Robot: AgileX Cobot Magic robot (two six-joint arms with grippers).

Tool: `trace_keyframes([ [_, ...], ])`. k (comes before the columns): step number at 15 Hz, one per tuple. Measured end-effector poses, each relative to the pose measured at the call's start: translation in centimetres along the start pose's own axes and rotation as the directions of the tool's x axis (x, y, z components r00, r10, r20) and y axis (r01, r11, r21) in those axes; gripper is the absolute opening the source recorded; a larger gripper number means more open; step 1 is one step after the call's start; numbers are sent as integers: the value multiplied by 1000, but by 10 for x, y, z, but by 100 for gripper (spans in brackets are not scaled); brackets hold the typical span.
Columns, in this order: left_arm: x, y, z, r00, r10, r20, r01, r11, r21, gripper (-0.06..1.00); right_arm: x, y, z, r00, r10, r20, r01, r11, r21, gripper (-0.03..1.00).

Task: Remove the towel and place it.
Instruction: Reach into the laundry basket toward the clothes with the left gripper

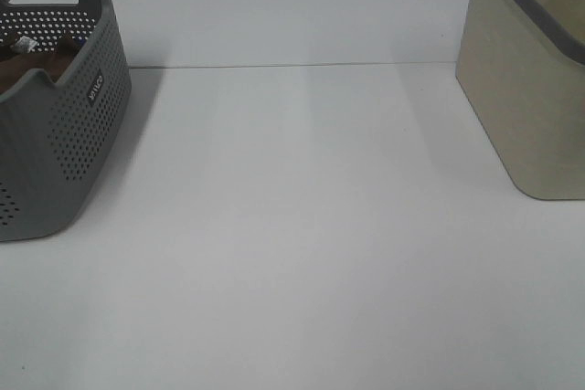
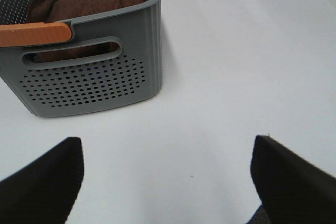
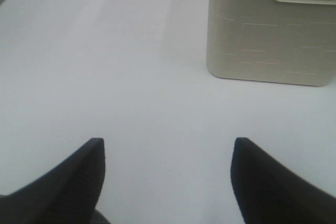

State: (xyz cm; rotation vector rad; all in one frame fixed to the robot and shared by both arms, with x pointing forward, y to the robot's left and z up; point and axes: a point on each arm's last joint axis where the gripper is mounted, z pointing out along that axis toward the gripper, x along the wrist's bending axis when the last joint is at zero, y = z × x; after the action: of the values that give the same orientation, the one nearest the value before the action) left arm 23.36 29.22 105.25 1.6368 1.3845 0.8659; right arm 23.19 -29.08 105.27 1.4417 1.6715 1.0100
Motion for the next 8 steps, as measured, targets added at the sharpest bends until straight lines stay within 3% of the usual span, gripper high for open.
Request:
trace_keyframes([
  [8, 0, 0, 0, 1000, 0, 0, 0, 1000, 0, 82, 0, 0, 0, 1000, 0, 0, 0, 1000, 0, 65],
])
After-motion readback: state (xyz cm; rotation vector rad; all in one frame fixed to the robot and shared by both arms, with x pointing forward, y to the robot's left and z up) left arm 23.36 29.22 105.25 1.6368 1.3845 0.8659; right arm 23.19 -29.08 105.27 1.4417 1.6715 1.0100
